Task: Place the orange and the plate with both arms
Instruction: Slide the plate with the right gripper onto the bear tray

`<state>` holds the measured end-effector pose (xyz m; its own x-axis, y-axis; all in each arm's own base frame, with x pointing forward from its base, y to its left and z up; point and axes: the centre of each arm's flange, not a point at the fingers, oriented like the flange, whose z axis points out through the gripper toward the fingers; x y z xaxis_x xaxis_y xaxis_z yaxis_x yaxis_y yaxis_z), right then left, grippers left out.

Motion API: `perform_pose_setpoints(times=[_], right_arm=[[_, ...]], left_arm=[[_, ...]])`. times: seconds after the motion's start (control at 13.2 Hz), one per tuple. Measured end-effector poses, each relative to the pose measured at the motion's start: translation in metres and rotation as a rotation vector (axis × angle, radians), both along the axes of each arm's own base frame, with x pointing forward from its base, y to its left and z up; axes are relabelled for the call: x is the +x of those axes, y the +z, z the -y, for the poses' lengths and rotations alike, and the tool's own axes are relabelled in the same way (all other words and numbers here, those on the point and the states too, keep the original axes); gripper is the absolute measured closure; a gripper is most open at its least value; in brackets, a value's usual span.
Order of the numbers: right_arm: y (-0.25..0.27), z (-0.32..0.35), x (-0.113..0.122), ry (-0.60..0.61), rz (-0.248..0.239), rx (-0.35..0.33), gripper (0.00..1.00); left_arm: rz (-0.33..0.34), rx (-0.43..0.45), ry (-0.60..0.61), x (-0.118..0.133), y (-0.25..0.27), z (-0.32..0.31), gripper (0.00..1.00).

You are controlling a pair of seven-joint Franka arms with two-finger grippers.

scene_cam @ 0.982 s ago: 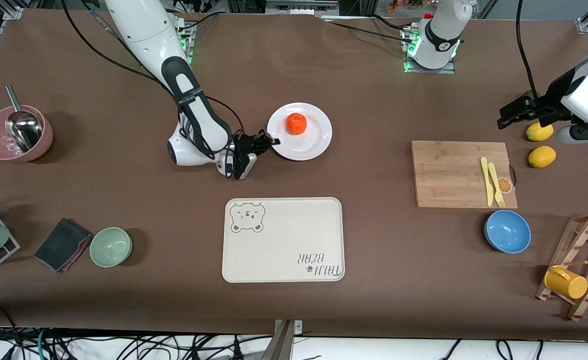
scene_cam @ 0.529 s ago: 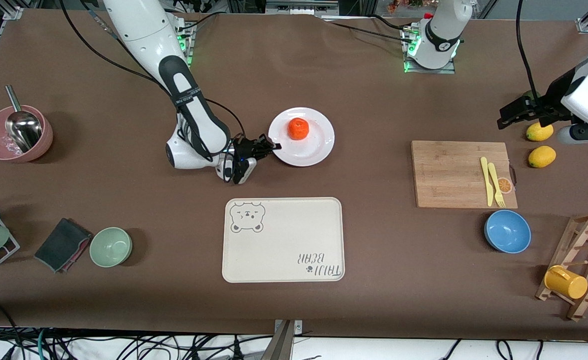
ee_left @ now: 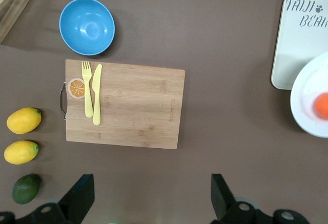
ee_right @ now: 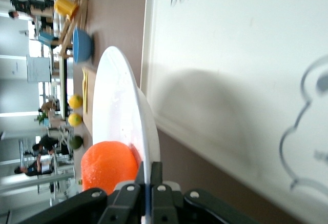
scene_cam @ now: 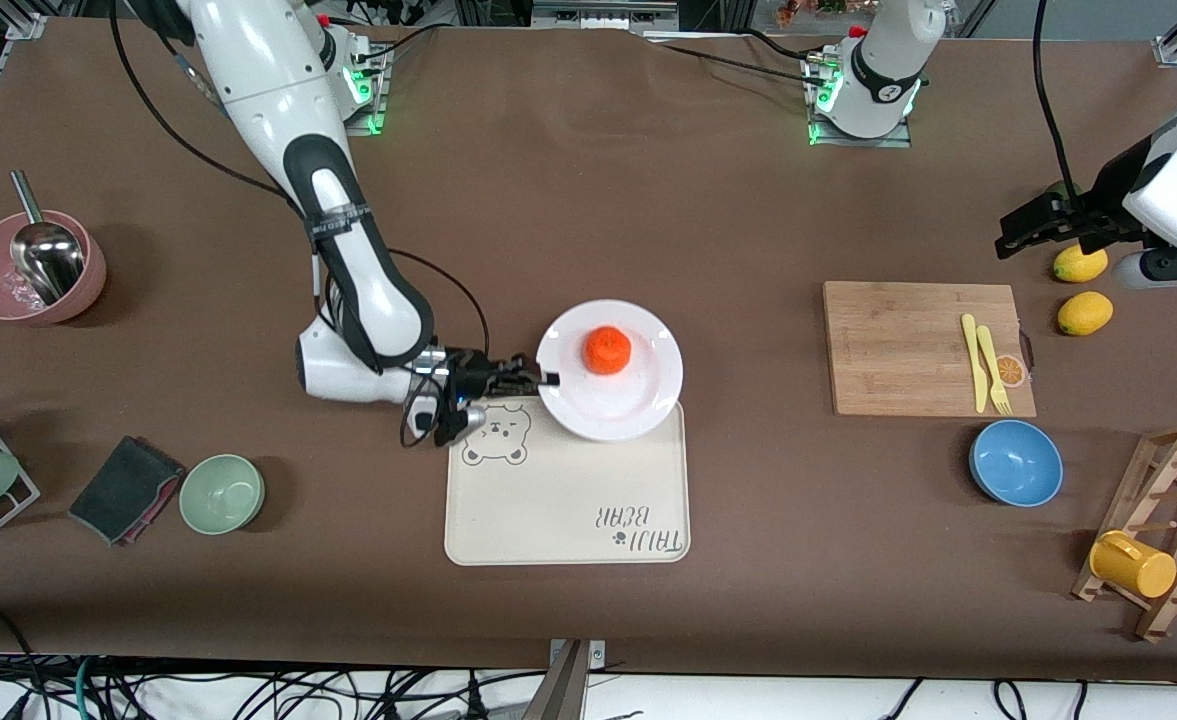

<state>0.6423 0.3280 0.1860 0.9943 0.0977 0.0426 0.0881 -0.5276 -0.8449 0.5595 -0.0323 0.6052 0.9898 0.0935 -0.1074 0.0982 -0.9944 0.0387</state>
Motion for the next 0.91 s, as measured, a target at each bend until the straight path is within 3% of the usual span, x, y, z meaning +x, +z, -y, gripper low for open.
perform_pose_setpoints(times=[0.3,0.45,0.91], right_arm=[[-0.002,0.001,0.059,-0.161,0.027,-0.019,0.96],[-0.015,0.003,0.068,-0.201,0.039,-0.036,0.96],[-0.042,0.020,0.072,-0.233,0.015,-0.057,0.96]], left_arm=[[0.000,0.000,0.000,0.000,0.000,0.000,0.00],[0.000,0.000,0.000,0.000,0.000,0.000,0.00],[0.000,0.000,0.000,0.000,0.000,0.000,0.00]])
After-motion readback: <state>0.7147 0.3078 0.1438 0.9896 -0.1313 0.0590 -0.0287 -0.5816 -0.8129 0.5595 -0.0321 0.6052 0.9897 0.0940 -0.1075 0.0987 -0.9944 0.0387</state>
